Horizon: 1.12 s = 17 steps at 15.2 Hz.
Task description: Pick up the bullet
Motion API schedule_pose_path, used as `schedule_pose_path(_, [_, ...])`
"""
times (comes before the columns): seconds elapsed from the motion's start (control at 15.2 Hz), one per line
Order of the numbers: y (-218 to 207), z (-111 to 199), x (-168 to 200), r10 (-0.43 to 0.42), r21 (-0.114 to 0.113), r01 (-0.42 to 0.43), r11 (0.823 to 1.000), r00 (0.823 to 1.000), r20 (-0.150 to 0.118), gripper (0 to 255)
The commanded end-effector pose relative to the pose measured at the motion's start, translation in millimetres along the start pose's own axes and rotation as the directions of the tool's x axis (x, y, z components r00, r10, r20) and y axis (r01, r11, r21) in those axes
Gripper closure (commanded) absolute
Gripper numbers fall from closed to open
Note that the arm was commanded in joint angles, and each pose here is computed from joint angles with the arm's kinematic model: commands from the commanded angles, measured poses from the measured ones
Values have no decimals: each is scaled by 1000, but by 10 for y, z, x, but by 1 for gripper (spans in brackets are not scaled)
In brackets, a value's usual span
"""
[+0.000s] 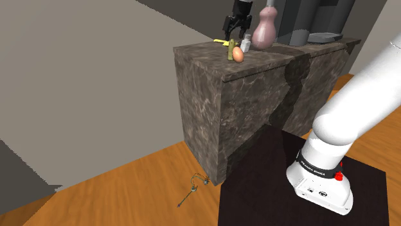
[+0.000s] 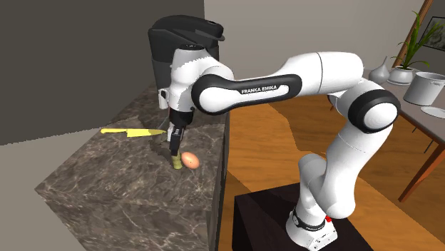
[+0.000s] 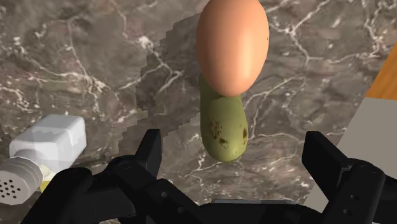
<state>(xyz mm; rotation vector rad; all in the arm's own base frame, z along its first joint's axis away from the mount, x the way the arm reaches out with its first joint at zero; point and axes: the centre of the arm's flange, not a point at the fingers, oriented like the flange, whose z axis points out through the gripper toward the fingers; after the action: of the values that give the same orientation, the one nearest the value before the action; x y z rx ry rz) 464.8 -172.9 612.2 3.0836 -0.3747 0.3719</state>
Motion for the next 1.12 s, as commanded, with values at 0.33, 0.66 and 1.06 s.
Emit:
schedule_pose_path(0.33, [23,326,-59,3,0,-3,1000,1000,-3,0])
schedule_pose_path(0.66, [15,323,-59,3,0,-3,1000,1000,-3,255])
schedule_pose_path(1.06, [23,326,-58,3,0,-3,1000,1000,-3,255])
